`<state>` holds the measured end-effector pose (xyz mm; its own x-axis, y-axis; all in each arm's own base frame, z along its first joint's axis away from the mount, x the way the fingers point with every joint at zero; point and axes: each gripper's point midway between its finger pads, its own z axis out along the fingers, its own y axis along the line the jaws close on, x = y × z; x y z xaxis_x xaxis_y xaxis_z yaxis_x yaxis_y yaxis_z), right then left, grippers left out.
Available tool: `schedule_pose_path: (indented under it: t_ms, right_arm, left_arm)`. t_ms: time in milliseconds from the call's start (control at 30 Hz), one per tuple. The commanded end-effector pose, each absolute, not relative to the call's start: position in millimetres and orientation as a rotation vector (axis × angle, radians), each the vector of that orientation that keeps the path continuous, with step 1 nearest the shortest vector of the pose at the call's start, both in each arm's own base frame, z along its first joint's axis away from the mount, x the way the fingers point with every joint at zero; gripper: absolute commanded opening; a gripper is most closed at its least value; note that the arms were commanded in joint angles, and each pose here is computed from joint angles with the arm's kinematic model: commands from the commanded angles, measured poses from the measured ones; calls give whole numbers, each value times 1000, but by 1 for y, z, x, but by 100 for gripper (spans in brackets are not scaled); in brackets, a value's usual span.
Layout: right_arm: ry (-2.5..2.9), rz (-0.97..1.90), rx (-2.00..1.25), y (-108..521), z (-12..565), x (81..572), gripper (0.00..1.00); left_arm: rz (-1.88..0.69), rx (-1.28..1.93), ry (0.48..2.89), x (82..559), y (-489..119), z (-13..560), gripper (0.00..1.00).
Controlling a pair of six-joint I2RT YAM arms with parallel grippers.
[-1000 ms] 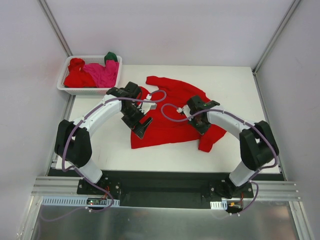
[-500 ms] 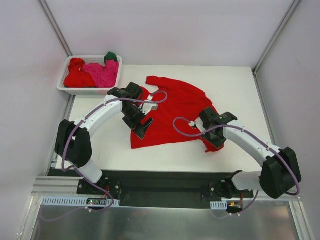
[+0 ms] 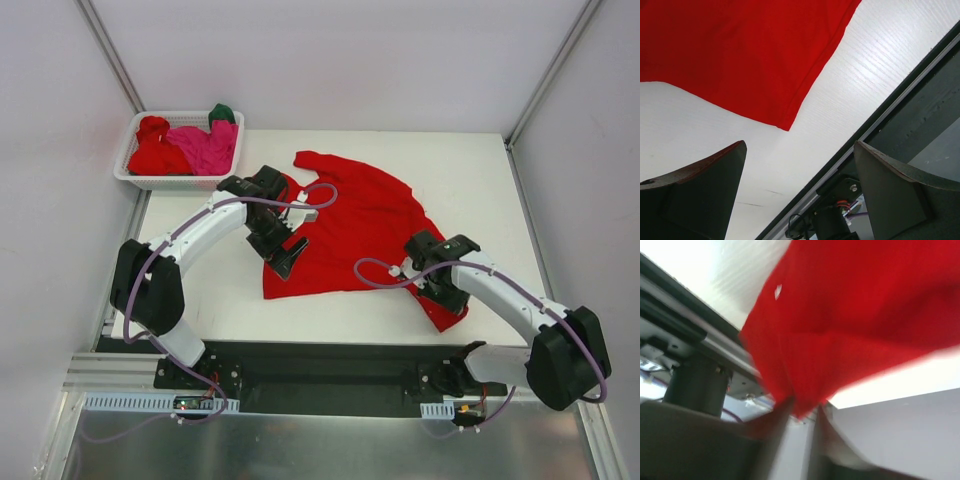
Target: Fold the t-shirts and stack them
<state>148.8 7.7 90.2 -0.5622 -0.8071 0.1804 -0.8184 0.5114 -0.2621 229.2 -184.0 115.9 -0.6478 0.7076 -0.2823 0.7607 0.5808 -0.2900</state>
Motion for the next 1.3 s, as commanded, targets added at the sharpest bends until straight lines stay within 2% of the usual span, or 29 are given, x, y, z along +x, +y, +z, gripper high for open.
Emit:
schedule_pose_path:
  t_ms: [0, 33, 67, 100, 133, 200, 400, 533, 900, 1267]
  right_arm:
    - [-2573, 505, 1457, -11, 95, 124, 48]
    - [-2565, 518, 1458, -13, 95, 124, 70]
    - [-2552, 557, 1459, -18, 95, 125, 81]
    - [-2552, 585, 1475, -21, 98, 127, 84]
    - [-2556, 618, 1487, -23, 99, 130, 97]
    - [-2666, 694, 1486, -20, 108, 146, 98]
    - [-2976, 459, 1473, 29, 117, 175, 99]
    - [-2947, 303, 1515, 48, 95, 176, 99]
    - [-2782, 451, 1436, 40, 43, 181, 98]
    - [-2780, 548, 1435, 40, 43, 190, 98]
  left_arm:
    - [-586, 1249, 2664, 224, -183, 121, 89]
    - [-586, 1245, 2666, 224, -183, 121, 89]
    - [-588, 1251, 2661, 224, -183, 121, 89]
    - [-586, 1253, 2662, 223, -183, 121, 89]
    - [-581, 1255, 2661, 223, -182, 121, 89]
    - [-578, 1259, 2659, 223, -182, 121, 89]
    - [-571, 1246, 2677, 218, -178, 119, 90]
    - [-530, 1219, 2733, 214, -171, 110, 90]
    - [-443, 1176, 2745, 215, -161, 110, 91]
    - [-449, 1184, 2749, 215, -161, 107, 91]
